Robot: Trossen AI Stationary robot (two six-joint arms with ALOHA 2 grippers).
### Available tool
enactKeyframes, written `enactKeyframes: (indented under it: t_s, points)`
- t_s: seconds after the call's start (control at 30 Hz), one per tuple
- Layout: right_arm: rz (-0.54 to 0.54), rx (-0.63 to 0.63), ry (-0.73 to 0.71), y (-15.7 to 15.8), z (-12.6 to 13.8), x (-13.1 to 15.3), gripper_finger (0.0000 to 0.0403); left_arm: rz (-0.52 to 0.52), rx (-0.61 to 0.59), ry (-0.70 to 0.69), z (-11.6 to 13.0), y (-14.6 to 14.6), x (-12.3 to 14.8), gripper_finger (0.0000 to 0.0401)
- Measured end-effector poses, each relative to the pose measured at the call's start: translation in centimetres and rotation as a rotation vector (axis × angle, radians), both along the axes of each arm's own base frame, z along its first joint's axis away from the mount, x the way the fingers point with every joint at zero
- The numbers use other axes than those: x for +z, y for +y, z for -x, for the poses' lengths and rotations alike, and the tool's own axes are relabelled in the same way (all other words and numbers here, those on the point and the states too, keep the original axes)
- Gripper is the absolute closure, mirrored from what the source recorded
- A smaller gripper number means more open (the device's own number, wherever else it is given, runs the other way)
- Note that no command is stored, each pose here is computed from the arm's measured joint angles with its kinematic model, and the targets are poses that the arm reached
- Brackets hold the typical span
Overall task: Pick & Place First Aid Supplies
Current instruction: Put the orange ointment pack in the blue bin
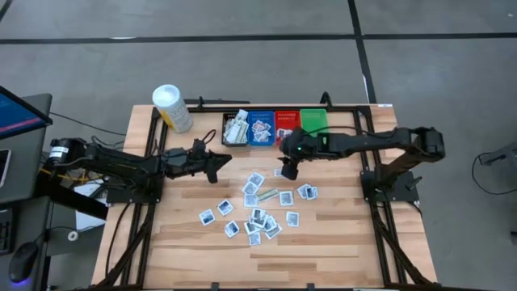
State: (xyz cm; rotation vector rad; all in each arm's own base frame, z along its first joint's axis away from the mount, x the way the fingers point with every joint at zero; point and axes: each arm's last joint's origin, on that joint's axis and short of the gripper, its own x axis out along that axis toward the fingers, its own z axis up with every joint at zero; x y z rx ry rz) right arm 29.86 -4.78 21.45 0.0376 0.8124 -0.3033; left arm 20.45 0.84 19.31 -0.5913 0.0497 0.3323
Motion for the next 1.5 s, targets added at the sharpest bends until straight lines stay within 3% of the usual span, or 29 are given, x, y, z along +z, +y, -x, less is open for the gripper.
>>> enactKeyframes:
  t_s: [0.3, 0.57, 0.67, 0.87, 1.3, 1.5]
  points:
    - [-0.027, 0.028, 0.065, 0.6, -0.7, -2.8, 0.0253, 0.058, -0.250, 0.099, 0.1, 0.6, -1.0, 0.0358]
    - [-0.206, 0.076, 0.188, 0.9, -1.8, -7.4, 0.0283, 0.018, -0.443, 0.089, 1.2, 4.3, -0.8, 0.0358]
    - [-0.242, 0.031, 0.223, 0.9, -2.0, -8.8, 0.0289, 0.007, -0.421, 0.083, 1.6, 5.4, -0.8, 0.0358]
    - [-0.228, 0.018, 0.215, 0.7, -2.6, -8.6, 0.0290, -0.035, -0.387, 0.088, 1.9, 6.2, -0.8, 0.0358]
    - [-0.013, 0.210, 0.213, 0.6, -3.7, -7.6, 0.0289, -0.041, -0.384, 0.083, 2.1, 6.7, -0.7, 0.0358]
    - [0.003, 0.257, 0.275, 0.6, -4.0, -9.6, 0.0289, -0.052, -0.370, 0.084, 2.3, 7.1, -0.7, 0.0358]
